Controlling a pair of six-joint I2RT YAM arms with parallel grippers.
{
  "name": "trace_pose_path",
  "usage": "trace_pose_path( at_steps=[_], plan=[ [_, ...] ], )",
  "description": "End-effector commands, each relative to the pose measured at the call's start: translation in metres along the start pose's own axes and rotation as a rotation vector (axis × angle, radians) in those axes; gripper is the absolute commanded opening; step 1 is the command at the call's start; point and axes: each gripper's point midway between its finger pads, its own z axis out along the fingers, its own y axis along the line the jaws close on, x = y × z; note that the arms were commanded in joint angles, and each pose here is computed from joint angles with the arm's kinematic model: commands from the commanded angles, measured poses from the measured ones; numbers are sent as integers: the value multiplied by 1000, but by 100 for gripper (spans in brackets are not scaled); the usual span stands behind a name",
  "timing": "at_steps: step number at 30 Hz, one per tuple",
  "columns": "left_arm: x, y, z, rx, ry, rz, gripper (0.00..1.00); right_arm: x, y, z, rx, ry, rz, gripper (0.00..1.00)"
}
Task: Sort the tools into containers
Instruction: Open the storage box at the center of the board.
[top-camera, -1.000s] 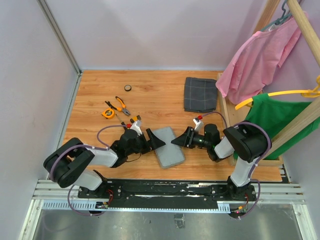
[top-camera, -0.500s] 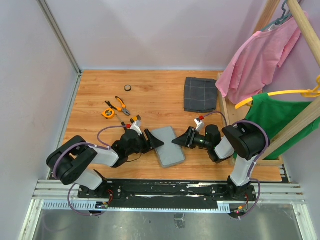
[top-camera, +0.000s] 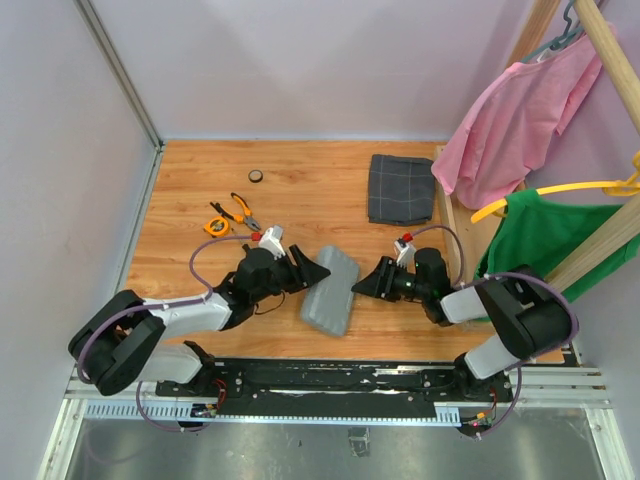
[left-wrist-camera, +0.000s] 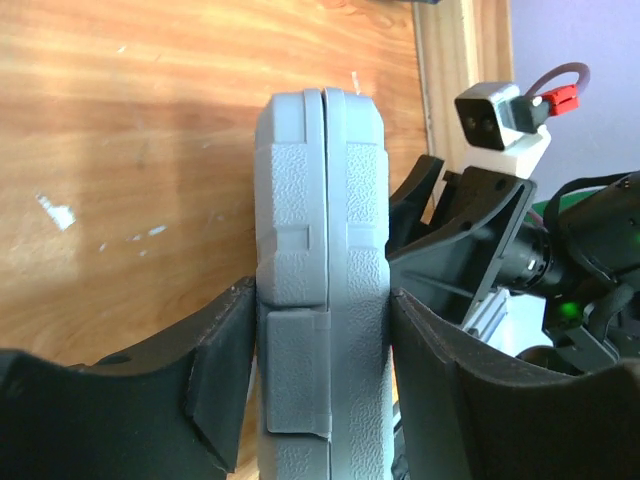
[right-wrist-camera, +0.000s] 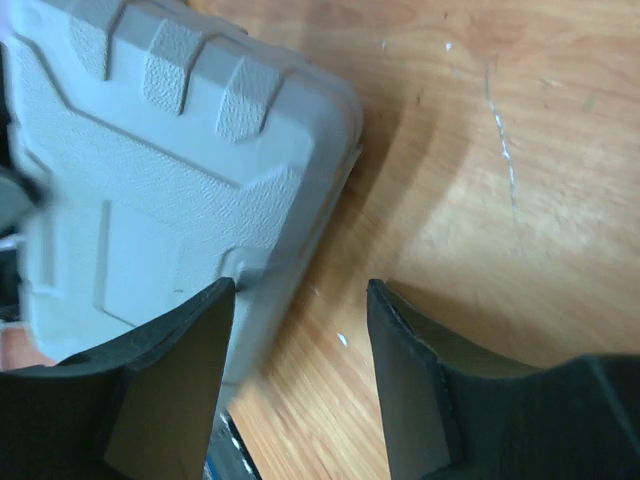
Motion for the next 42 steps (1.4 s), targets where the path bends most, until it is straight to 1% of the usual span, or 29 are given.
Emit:
trace_pose_path(
  at_steps=[1,3,6,9,11,14,17,19,21,24,26,29,32,33,35,38,40,42],
  plan=[
    [-18,-44,2,82,-18,105,15,22,-40,-25,253,90,-34,59],
    [-16,-38,3,36,15,141,13,12,-40,-36,326,86,-85,62],
    [-12,-32,7,-22,73,210,10,-6,-35,-53,402,45,-174,66],
    [-10,-25,10,-79,131,280,7,-17,-33,-66,455,25,-232,68],
    [-10,-24,9,-105,146,329,7,-20,-31,-72,472,13,-251,69],
    [-15,-26,6,-144,147,411,7,-23,-28,-78,474,-14,-269,71],
    [-18,-35,0,-161,142,505,7,-28,-20,-81,445,-60,-293,80],
    [-19,-42,-3,-149,144,581,1,-37,-11,-84,420,-118,-316,85],
    [-18,-49,-7,-128,146,643,1,-48,-1,-87,397,-175,-346,89],
    [-20,-55,-11,-114,136,699,0,-69,12,-95,396,-270,-394,91],
    [-23,-59,-15,-104,125,722,0,-79,25,-99,366,-303,-472,92],
    [-27,-69,-21,-65,100,765,0,-91,36,-104,338,-375,-547,91],
    [-22,-88,-29,72,59,785,0,-102,56,-108,251,-476,-636,89],
    [-25,-93,-32,89,35,785,0,-103,63,-109,215,-496,-660,88],
    [-33,-97,-35,81,2,782,0,-98,81,-108,119,-499,-744,87],
    [-35,-104,-38,83,20,805,0,-92,105,-108,-5,-502,-820,87],
    [-30,-110,-43,127,49,847,0,-88,116,-107,-66,-499,-846,88],
    [-30,-114,-47,146,58,878,0,-87,122,-107,-104,-505,-837,88]
  ],
)
